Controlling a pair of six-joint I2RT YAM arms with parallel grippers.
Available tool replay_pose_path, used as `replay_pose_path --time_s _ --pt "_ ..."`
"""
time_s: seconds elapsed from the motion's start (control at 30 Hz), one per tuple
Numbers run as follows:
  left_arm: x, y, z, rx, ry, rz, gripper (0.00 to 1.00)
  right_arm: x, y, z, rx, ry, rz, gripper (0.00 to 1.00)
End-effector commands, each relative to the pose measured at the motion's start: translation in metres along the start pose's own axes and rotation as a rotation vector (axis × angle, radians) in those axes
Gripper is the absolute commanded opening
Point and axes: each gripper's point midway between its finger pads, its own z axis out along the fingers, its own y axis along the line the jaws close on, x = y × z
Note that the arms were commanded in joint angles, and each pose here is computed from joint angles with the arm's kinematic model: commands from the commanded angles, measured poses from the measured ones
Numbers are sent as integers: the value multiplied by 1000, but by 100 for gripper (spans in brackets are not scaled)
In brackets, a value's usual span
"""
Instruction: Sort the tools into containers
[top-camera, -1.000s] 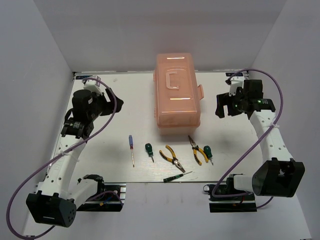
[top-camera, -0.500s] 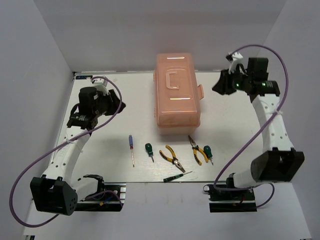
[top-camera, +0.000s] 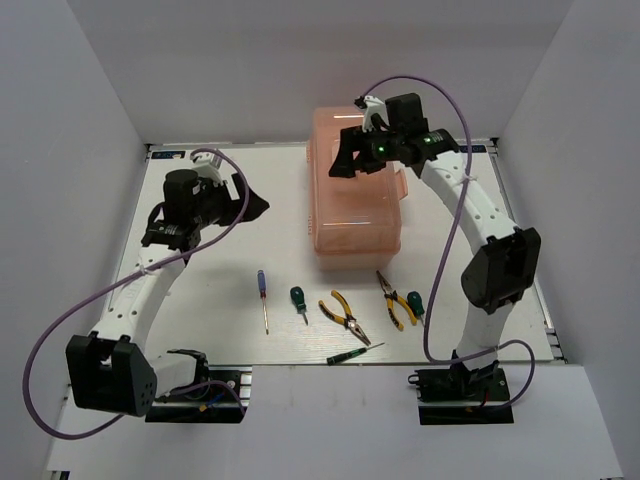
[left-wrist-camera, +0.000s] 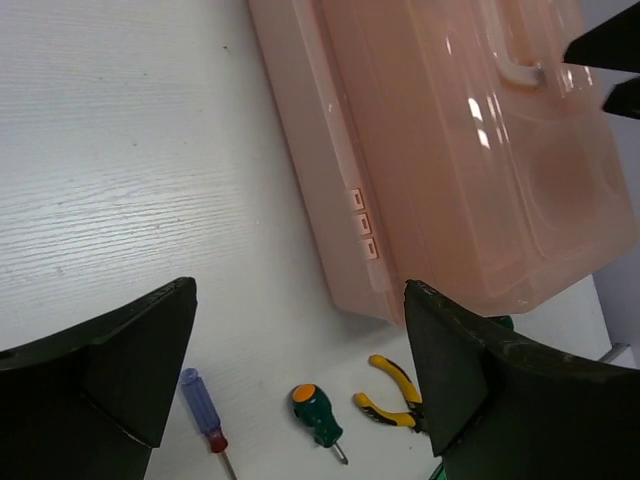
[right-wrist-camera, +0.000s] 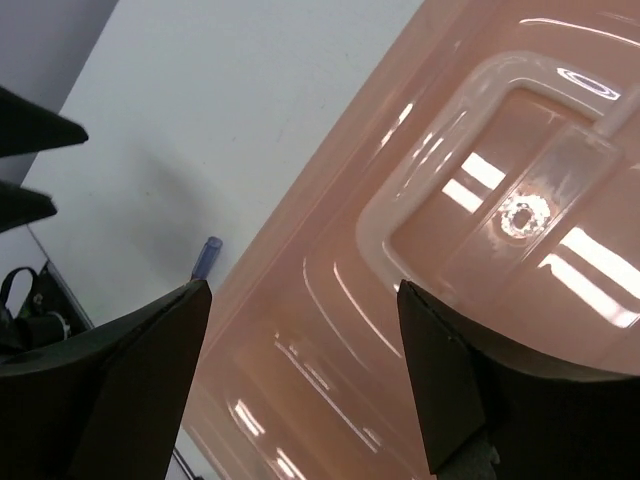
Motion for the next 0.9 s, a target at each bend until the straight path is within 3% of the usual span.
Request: replay_pose_path --time_s 0.0,0.43,0.6,0.77,0.87 --pt "-10 -19 5 109 -43 -11 95 -40 -10 4 124 -116 27 80" --pt "-11 -39 27 267 -32 -21 91 -22 -38 48 210 -88 134 74" --pt "-28 -50 25 308 -76 4 89 -14 -40 58 214 -70 181 71" --pt "-45 -60 20 337 -135 32 86 -2 -54 60 331 -57 214 68" --pt "-60 -71 15 382 -187 64 86 6 -46 67 293 -36 251 68"
